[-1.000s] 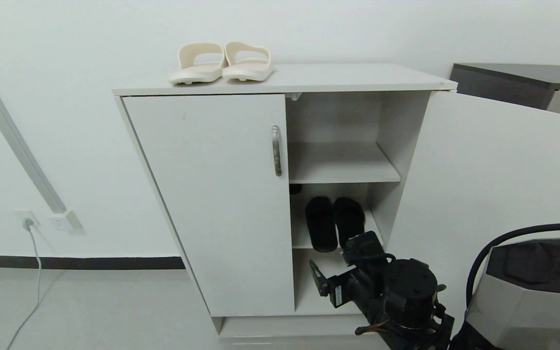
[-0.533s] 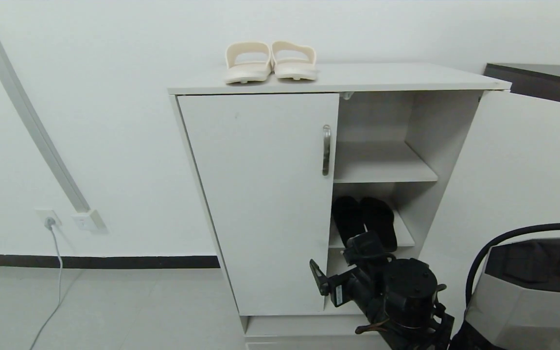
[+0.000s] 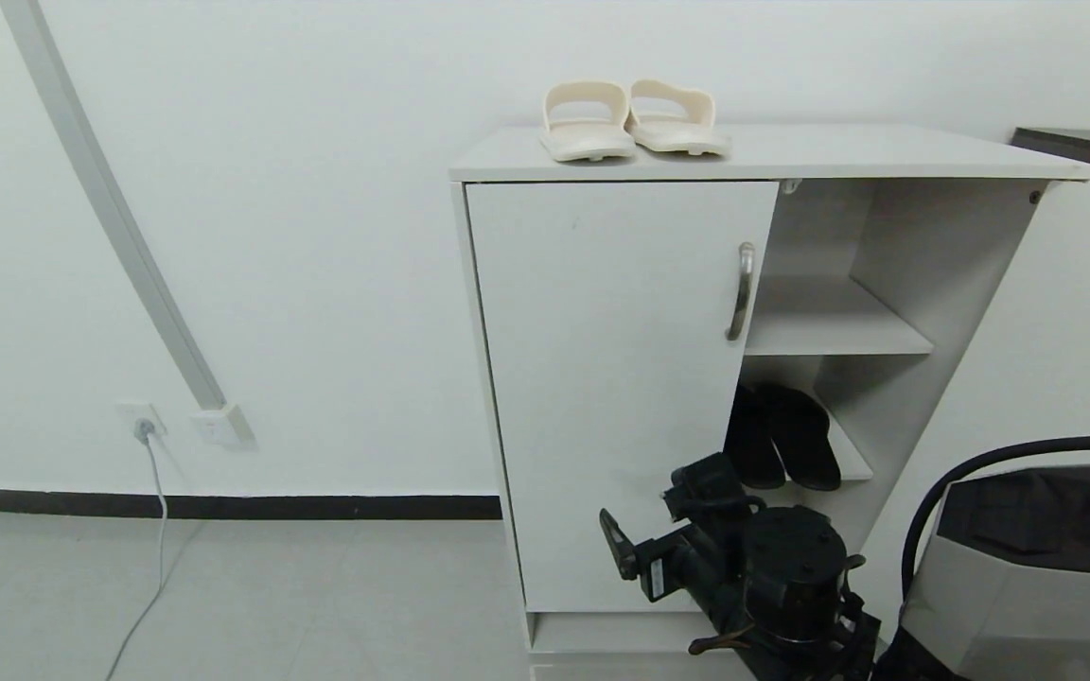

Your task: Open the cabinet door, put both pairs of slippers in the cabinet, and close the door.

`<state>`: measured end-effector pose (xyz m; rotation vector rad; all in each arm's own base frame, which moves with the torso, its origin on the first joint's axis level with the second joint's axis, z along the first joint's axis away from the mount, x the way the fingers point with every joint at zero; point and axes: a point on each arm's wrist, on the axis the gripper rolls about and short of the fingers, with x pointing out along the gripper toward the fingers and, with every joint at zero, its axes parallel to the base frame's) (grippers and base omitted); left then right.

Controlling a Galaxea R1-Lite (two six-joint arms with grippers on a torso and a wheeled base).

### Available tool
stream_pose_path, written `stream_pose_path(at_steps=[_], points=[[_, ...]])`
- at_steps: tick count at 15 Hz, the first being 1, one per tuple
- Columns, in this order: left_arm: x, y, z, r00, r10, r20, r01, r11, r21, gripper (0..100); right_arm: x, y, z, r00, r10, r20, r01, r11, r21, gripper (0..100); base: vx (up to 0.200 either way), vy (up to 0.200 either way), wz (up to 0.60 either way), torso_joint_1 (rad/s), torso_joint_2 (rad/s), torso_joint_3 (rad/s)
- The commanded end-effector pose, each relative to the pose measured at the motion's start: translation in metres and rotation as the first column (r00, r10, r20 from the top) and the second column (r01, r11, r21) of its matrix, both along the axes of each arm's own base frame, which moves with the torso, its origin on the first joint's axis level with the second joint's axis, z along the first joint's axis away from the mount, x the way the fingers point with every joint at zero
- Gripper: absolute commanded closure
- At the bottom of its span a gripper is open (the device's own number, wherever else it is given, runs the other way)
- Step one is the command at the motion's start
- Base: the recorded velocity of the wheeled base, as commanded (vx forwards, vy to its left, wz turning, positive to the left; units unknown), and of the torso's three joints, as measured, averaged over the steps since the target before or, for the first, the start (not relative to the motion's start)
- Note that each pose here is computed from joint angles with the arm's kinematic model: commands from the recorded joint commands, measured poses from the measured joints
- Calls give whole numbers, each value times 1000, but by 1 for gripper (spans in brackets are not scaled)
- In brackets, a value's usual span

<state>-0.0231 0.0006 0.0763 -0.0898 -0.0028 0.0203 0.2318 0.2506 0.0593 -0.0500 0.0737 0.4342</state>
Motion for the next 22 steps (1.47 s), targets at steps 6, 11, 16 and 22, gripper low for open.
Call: stream_pose_path(at_steps=[6, 11, 16, 22], points=[[0, 0, 0, 1000, 3, -2, -3, 1000, -2, 100, -2, -11, -10, 1000, -14, -5, 14, 999, -34, 0, 0, 0, 0, 0, 0, 0], [0, 0, 0, 1000, 1, 0, -1, 1000, -2, 100, 0, -12, -8, 1000, -14, 11, 15, 998, -53, 0, 0, 0, 0, 0, 0, 0], [0, 0, 0, 1000, 1, 0, -1, 1000, -2, 100, 6, -9, 7, 998, -23, 56, 24, 1000, -9, 0, 0, 0, 0, 15, -145, -129], [0, 0, 0, 1000, 1, 0, -1, 1000, -2, 100, 10, -16, 5, 998, -42, 55, 43, 999, -28, 0, 0, 0, 0, 87, -432, -342]])
